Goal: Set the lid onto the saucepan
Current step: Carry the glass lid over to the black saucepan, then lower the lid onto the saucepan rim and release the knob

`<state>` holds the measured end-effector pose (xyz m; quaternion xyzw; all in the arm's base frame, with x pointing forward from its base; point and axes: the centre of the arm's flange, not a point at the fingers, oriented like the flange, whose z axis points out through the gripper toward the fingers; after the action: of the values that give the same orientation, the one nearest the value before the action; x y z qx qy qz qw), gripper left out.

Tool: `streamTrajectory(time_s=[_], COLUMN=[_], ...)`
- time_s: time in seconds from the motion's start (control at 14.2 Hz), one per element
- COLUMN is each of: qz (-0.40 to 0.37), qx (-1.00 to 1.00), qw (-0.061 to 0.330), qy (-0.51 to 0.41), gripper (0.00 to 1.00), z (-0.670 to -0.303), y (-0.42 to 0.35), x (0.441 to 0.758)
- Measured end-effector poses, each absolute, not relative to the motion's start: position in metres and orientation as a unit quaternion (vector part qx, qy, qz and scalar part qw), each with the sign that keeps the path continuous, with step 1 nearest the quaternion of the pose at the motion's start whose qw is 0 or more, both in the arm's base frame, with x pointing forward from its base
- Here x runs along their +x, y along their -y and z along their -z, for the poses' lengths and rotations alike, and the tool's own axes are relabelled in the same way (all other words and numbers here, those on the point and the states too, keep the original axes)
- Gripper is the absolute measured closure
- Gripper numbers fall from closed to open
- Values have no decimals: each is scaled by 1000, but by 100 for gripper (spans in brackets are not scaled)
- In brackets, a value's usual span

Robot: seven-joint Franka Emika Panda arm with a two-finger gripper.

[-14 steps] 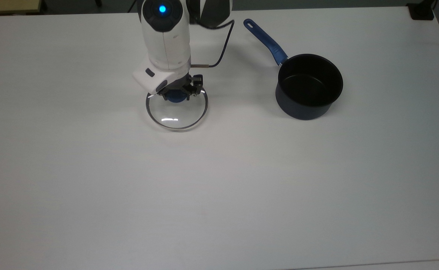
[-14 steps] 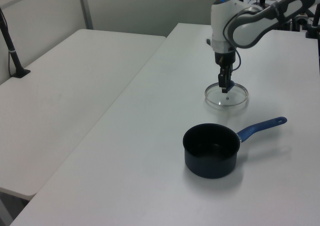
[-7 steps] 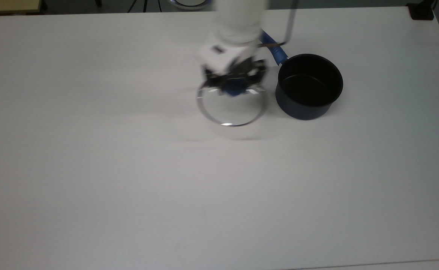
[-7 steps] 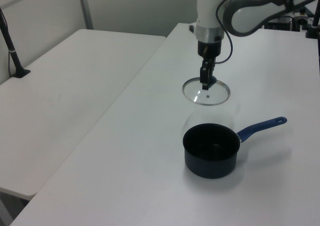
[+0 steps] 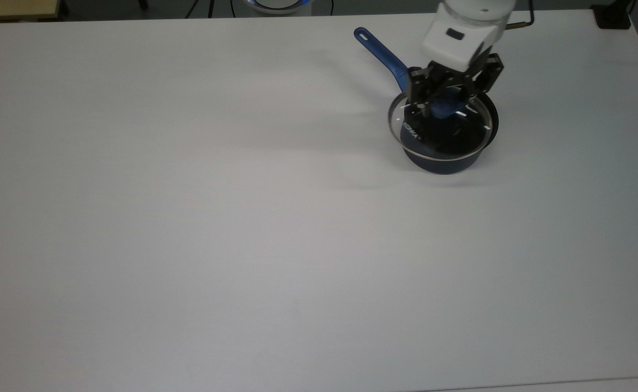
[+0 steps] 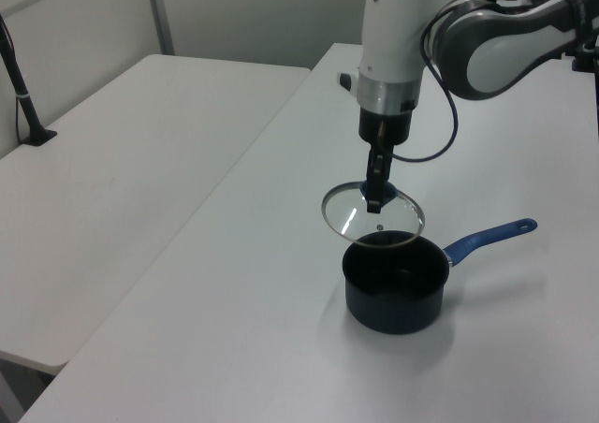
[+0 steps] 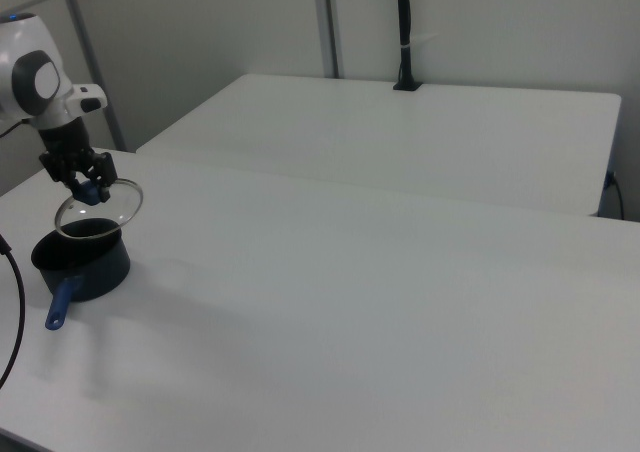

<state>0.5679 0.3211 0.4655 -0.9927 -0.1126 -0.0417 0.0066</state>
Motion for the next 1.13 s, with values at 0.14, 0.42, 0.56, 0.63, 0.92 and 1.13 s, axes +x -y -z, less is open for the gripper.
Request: streamTrajectory(time_s=[0.14,0.42,0.56,0.63,0.92,1.13], qz=[30,14,12,9,-3,-9], qx=[-992,-991,-992,-992,-992,-993], qw=[3,-3,-5,-6,-12,-16], qy=[119,130,129,129,124,114], gripper=[40,40,40,40,41,18], z=[-449,-427,-424,-421,-414,-413], y=[-344,-374,-374,-374,-373,-372], x=[558,542,543,543,542,541])
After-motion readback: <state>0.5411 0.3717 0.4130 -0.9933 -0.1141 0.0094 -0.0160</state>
